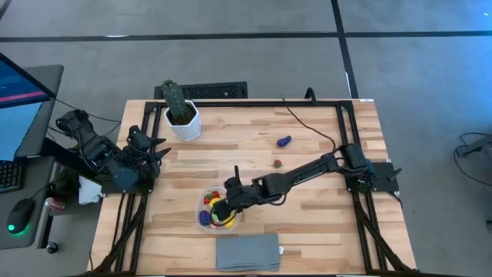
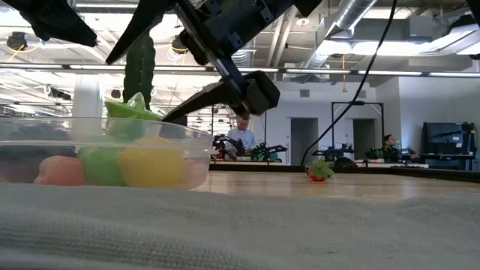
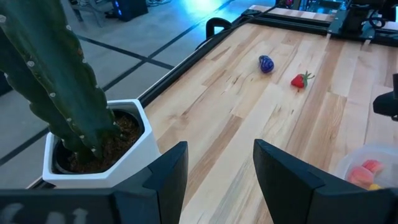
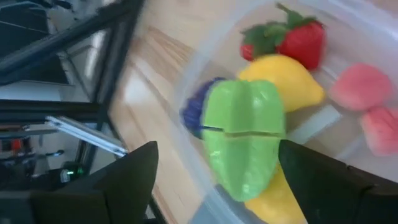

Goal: Pick and placing Produce into tupperware
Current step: Put the starfruit into the transparent bin, then put the eggplant into the transparent bin

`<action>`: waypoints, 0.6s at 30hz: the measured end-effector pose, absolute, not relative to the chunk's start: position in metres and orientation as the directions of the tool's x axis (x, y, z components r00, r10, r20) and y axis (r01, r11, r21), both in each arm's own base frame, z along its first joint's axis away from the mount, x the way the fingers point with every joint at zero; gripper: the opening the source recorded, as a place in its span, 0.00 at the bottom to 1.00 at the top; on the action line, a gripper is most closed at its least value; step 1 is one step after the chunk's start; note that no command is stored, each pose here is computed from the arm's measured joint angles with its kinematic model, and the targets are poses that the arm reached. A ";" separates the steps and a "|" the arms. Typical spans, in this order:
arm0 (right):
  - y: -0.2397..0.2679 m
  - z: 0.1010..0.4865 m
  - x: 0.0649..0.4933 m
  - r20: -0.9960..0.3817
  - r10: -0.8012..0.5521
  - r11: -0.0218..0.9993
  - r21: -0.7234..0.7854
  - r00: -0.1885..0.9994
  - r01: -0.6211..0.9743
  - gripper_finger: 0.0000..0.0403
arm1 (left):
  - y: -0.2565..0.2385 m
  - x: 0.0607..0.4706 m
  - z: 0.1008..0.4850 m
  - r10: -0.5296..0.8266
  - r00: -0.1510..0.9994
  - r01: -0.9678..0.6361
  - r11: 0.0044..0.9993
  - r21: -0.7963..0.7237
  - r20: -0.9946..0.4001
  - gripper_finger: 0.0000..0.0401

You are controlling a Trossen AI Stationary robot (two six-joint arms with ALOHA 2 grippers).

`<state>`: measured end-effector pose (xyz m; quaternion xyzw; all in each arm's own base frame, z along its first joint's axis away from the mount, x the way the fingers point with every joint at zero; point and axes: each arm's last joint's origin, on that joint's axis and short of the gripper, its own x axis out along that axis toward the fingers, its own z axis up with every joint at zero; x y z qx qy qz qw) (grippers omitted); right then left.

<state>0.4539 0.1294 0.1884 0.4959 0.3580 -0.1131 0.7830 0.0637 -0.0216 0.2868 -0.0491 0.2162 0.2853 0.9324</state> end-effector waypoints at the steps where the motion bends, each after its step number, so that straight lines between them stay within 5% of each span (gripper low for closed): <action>1: 0.129 0.191 0.454 -0.668 0.179 0.488 0.698 0.723 0.524 0.88 | -0.022 0.064 0.287 0.511 0.744 -0.553 0.832 0.032 -0.431 0.43; 11: 0.109 0.230 0.438 -0.684 0.072 0.542 0.638 0.725 0.547 0.87 | -0.022 0.064 0.287 0.509 0.744 -0.553 0.833 0.031 -0.433 0.43; 18: 0.087 0.259 0.396 -0.805 -0.170 0.563 0.394 0.569 0.726 0.83 | -0.022 0.064 0.287 0.505 0.744 -0.550 0.834 0.028 -0.437 0.43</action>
